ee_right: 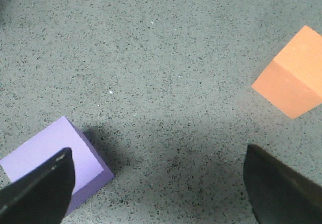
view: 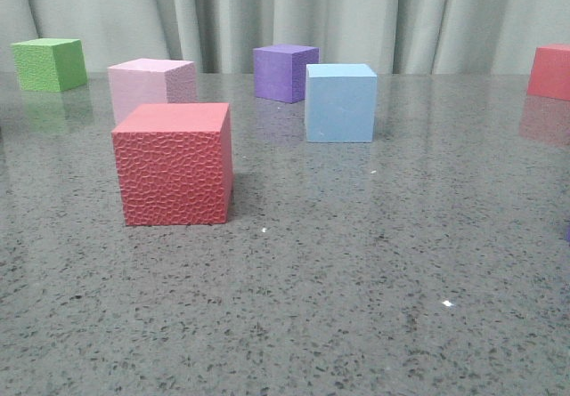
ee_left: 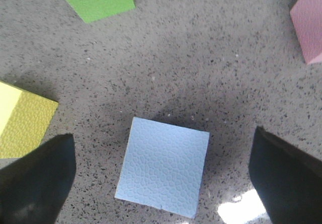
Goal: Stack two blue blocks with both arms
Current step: 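Lower the open left gripper over the other light blue cube, then close the left gripper on the light blue cube and lift it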
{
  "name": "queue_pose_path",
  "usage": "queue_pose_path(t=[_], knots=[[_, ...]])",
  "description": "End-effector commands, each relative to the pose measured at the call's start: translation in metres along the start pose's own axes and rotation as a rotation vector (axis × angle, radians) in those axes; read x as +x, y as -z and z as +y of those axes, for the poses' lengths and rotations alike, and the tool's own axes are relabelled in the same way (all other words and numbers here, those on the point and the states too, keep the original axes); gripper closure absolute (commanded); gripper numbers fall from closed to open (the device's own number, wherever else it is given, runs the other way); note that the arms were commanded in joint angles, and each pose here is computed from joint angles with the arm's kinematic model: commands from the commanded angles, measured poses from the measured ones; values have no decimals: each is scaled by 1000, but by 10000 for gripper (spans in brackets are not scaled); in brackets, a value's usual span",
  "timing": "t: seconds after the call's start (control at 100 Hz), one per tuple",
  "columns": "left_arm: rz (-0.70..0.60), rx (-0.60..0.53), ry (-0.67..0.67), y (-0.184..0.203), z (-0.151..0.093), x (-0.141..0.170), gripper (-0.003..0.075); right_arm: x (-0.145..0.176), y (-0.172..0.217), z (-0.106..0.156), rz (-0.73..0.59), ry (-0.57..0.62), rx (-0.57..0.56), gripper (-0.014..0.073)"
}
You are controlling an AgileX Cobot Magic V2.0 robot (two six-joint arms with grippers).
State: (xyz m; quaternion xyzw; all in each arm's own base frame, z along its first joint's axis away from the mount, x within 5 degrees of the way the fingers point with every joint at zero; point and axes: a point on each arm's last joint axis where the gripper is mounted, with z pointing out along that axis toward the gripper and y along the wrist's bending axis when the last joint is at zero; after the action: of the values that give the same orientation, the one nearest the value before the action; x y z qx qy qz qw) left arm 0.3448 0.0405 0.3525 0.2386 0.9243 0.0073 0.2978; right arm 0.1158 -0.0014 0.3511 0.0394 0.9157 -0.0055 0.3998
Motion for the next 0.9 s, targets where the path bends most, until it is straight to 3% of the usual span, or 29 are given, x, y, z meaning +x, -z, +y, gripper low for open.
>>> queue_pose_path(t=[0.0,0.55,0.89], knots=[[-60,-39,-22,14,2,-9,48,-10,6,0,-87,5,-2,-69],[26,-33,-48,-7,9,-3,48,-11,6,0,-93,5,-3,-69],[78,26,-54,-35,6,-2,48,-11,6,0,-95,5,-3,-69]])
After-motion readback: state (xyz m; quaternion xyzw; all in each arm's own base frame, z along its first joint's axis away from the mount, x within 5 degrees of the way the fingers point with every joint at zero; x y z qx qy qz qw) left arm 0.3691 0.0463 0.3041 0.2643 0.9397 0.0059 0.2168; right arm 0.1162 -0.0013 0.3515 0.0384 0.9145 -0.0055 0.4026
